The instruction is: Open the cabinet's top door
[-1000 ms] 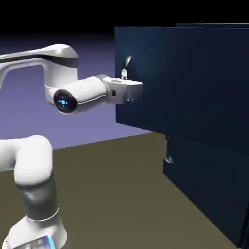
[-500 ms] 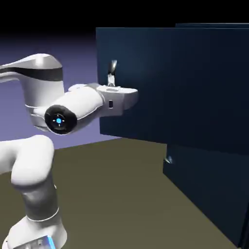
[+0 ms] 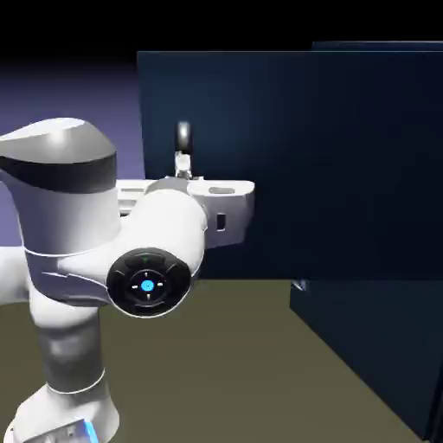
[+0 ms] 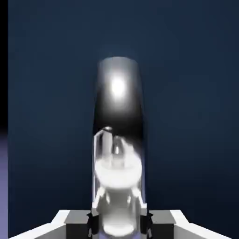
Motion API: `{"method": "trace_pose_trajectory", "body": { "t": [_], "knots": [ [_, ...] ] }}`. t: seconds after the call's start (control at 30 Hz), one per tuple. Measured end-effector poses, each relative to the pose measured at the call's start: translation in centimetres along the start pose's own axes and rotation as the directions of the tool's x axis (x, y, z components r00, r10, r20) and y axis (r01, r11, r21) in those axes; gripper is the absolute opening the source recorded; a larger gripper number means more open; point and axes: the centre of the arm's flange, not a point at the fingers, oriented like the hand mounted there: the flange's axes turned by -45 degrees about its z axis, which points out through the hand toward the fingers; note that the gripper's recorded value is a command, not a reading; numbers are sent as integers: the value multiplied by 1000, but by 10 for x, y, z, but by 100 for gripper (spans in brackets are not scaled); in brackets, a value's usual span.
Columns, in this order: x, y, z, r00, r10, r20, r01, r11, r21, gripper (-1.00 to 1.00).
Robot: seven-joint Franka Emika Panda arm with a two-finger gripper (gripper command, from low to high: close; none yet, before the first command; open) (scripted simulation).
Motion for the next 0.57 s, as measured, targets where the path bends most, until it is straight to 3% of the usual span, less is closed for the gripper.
{"method": "trace_pose_trajectory", "body": {
  "t": [0.57],
  "knots": [
    [0, 64, -129, 1000, 0, 0, 0, 954, 299, -100]
  ]
}}
